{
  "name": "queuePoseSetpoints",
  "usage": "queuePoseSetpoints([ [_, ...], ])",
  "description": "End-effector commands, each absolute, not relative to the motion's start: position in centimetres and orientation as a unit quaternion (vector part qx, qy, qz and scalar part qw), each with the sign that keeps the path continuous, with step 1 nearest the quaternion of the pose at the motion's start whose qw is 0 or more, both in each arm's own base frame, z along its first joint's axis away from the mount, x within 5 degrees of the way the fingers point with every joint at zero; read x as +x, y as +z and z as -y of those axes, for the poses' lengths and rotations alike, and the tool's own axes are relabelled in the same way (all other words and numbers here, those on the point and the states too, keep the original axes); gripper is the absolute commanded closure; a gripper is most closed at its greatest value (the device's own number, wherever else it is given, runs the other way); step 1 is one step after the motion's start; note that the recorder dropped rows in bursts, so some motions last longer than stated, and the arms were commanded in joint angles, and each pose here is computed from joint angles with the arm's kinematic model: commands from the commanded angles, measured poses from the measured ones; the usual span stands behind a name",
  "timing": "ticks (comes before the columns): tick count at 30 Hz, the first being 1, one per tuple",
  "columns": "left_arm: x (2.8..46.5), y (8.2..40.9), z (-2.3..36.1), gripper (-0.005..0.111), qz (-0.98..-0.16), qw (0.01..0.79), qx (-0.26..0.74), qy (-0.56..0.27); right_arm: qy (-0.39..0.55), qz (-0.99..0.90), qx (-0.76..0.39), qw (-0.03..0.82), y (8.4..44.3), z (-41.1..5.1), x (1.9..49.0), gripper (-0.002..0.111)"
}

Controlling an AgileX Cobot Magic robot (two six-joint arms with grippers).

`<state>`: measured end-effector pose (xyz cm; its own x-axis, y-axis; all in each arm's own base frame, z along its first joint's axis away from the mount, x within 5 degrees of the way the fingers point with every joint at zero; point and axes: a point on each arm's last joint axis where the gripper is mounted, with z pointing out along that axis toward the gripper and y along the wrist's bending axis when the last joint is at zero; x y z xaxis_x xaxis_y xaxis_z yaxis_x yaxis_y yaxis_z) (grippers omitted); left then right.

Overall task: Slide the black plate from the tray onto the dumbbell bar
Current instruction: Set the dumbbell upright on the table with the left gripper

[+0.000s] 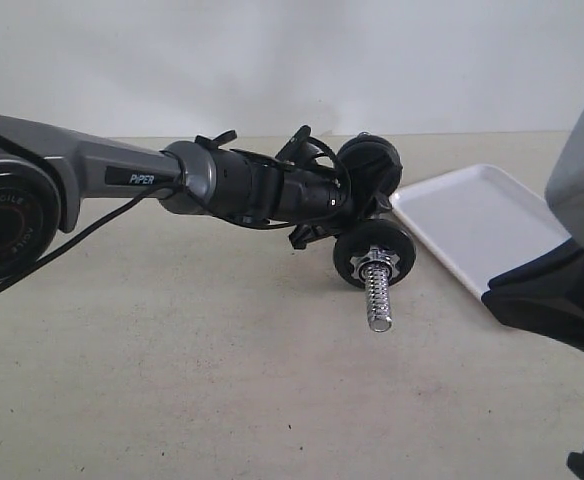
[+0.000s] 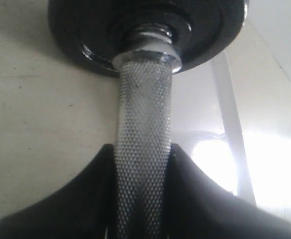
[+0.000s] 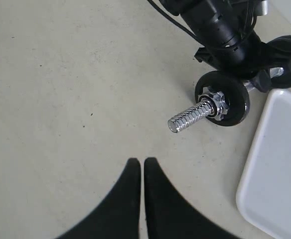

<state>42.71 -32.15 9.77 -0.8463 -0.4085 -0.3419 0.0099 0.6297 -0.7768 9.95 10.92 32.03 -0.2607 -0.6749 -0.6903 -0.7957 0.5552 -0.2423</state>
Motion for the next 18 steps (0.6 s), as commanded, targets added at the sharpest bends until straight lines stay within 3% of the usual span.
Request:
queuePoseSetpoints([
  [1, 42.5, 18.4, 32.5, 0.102, -0.824, 0.300, -0.094, -0.470, 0.078, -0.788, -0.467, 0.393, 32.1, -10.9, 9.9, 0.109],
  [10, 42.2, 21.4, 32.0, 0.102, -0.821, 0.344, -0.053, -0.453, 0.078, -0.788, -0.467, 0.393, 32.1, -10.9, 9.9, 0.109],
  [18, 41.9, 21.8, 32.2, 0.102, -0.823, 0.353, -0.029, -0.444, 0.078, -0.788, -0.467, 0.393, 32.1, -10.9, 9.9, 0.109],
])
